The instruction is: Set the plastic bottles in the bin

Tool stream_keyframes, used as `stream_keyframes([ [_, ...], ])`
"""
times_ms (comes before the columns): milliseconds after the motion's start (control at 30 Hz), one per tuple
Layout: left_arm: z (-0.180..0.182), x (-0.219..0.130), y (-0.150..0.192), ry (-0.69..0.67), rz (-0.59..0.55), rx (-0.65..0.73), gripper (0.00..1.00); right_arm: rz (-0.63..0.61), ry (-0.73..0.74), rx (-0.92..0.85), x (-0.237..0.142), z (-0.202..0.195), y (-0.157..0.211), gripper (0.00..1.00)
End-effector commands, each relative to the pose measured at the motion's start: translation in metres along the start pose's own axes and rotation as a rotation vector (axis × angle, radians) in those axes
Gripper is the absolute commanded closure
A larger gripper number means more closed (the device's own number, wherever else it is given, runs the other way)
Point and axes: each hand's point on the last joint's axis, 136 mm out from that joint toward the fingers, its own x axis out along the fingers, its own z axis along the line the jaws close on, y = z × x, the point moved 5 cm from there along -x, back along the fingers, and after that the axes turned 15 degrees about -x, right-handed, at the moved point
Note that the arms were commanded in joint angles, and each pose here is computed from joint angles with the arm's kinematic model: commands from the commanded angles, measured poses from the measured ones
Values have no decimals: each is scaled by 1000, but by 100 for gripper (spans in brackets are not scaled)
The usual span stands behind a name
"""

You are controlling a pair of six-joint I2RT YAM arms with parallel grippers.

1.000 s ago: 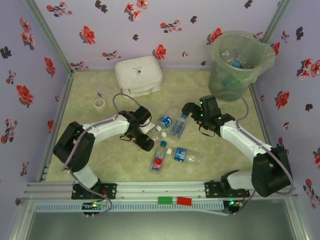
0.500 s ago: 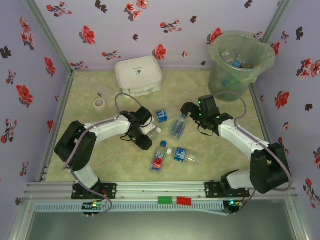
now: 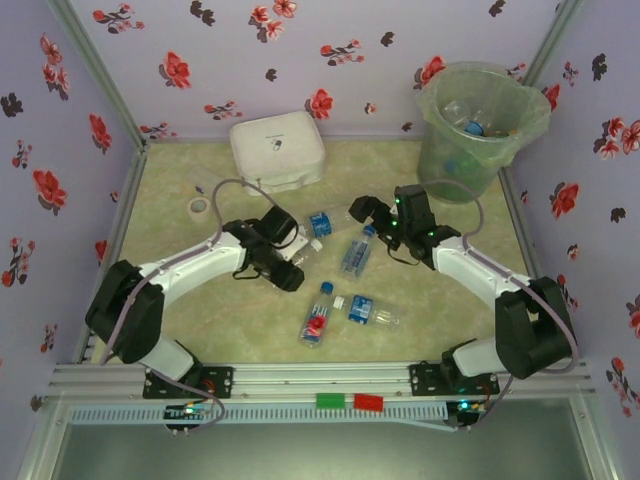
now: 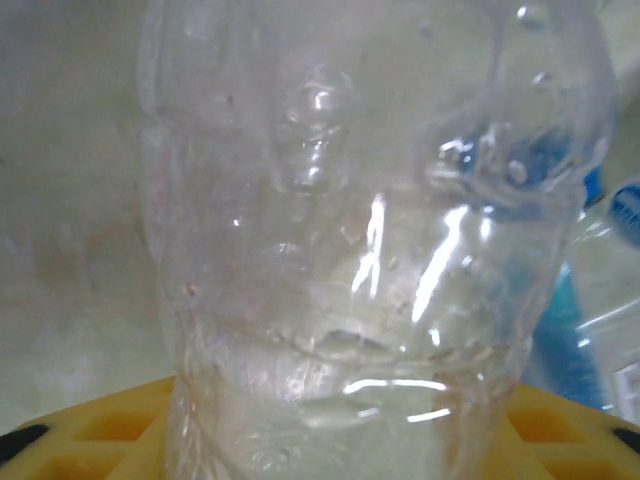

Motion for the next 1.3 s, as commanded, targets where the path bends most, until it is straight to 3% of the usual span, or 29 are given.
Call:
stream_keyframes([
  [0,-14,-25,-31,98,-135,-99,56,-28,-173,-9,-4,28,-7,0],
  [233,-31,-52,-93,329,-359,-246,56,-49,-336,-53,-16,56,-14,2],
  [467,-47,-77,-135,488,-513,-222,55,-108,-437,-85,-29,77,-22,5],
  [900,-69,-78,-127,603,-427,-160,55,-57,-569,-138,-16,104,-25,12],
  [1133,-84,-71,-112,601,-336,-97,54,-63,-528,-143,-8,94,-18,16],
  [1267,-86,-74,-104,597,-316,-88,52,-52,-507,-154,-7,90,-14,28],
])
